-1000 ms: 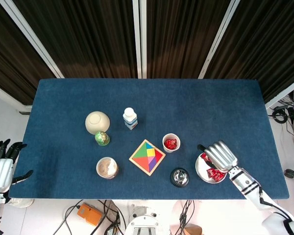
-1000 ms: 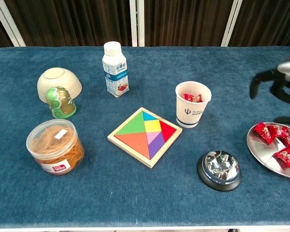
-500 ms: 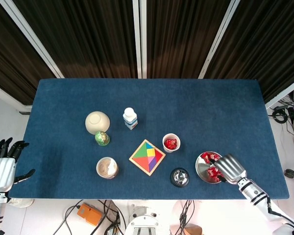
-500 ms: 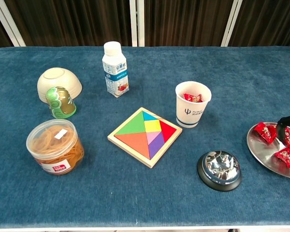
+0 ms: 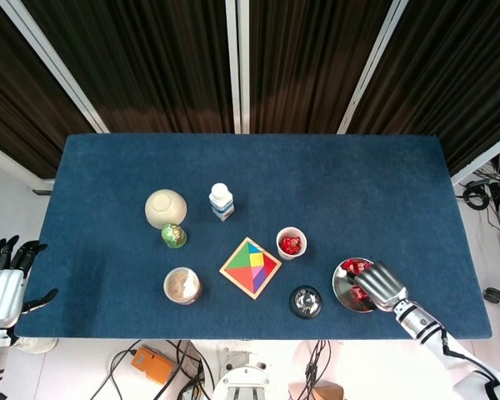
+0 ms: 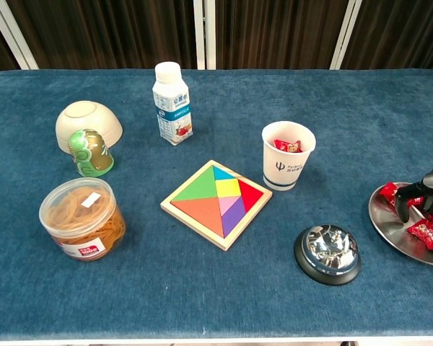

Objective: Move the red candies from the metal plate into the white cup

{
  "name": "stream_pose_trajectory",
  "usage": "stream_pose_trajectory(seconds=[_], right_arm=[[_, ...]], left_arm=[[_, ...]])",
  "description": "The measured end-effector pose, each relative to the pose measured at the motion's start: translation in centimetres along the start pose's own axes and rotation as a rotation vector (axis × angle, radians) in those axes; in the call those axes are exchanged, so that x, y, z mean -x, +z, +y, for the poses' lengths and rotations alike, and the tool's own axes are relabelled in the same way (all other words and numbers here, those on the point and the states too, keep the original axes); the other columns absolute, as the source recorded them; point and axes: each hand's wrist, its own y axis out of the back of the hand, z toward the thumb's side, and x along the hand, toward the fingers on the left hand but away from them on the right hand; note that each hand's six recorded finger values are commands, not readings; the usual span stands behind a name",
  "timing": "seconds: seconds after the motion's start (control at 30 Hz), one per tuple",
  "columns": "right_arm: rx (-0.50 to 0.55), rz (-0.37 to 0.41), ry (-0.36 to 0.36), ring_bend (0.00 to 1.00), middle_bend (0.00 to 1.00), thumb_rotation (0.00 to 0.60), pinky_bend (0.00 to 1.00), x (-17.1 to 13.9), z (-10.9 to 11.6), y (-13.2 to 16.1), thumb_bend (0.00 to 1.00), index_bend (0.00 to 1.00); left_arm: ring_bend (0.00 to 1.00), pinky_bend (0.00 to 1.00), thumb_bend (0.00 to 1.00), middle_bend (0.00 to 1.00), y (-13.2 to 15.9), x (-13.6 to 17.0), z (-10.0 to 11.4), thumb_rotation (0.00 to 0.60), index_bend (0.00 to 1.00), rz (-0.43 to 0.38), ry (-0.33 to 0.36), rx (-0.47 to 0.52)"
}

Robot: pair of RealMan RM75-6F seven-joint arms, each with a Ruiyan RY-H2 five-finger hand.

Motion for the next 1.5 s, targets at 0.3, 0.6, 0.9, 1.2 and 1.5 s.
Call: stream_pose_trajectory(seconds=[0.3, 0.6, 0.9, 1.2, 1.5], right_arm=[[0.0, -0.001, -0.039, 1.0, 0.86, 0.6, 1.0, 0.1, 0.8, -0.2, 0.55, 0.67], [0.026, 0.007, -0.25, 1.0, 0.86, 0.6, 1.0, 1.2, 7.4, 0.1, 0.55, 0.66], [0.064, 0.095, -0.346, 1.0, 0.86, 0.6, 1.0, 6.3, 13.5, 3.6, 0.55, 0.62], [0.071, 0.137, -0.296, 1.0, 0.86, 0.6, 1.0, 10.3, 13.6, 6.6, 0.55, 0.51], [0.038, 0.133, -0.302, 1.0, 0.86, 0.6, 1.0, 10.4, 13.4, 6.9, 0.55, 0.38]], left_arm=[[0.0, 0.0, 0.02, 0.17, -0.2, 0.2, 0.1, 0.6, 0.21, 0.006, 0.001, 0.0], [0.0, 0.0, 0.02, 0.17, 0.0, 0.1, 0.3, 0.6, 0.21, -0.002, 0.009, 0.0], [0.0, 0.0, 0.02, 0.17, -0.2, 0.0, 0.4, 0.6, 0.21, 0.007, 0.005, -0.005], [0.0, 0.0, 0.02, 0.17, -0.6, 0.2, 0.2, 0.6, 0.21, 0.024, -0.005, -0.006], [0.0, 0.0, 0.02, 0.17, -0.9, 0.2, 0.1, 0.6, 0.21, 0.029, -0.006, -0.004]])
